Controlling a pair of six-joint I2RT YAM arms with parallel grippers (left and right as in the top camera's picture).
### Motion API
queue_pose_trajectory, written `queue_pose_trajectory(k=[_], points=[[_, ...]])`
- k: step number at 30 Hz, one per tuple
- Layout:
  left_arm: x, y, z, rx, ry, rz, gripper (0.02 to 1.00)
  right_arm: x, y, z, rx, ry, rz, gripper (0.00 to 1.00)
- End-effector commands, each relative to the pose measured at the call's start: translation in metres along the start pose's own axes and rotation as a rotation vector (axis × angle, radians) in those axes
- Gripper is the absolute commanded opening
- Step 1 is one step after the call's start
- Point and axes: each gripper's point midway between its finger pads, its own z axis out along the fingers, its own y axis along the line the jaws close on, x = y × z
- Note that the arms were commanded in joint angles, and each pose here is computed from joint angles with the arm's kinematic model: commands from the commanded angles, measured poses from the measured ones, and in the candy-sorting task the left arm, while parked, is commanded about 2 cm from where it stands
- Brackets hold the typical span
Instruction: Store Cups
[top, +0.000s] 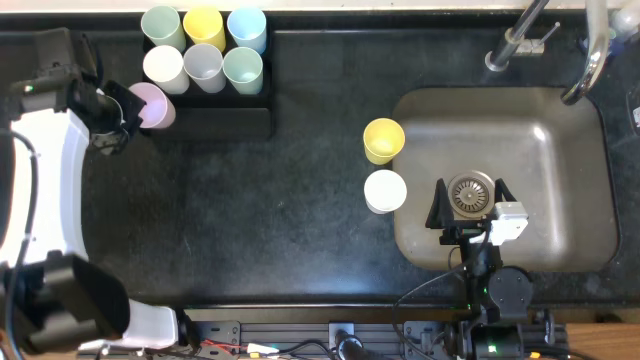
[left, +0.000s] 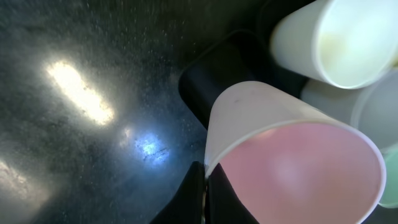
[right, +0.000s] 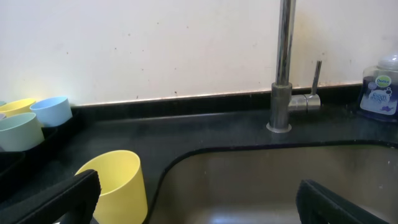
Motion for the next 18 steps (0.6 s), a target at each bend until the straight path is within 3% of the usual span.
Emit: queue_pose_trajectory(k=[1, 18], points=[[0.001, 0.001, 0.020, 0.006, 0.061, -0.021, 0.036, 0.004, 0.002, 0.000, -0.010, 0.002, -0.007, 0.998], [-0.002, 0.004, 0.050, -0.028, 0.090, -0.031, 0.036, 0.004, 0.002, 0.000, -0.010, 0.002, -0.007, 0.998]])
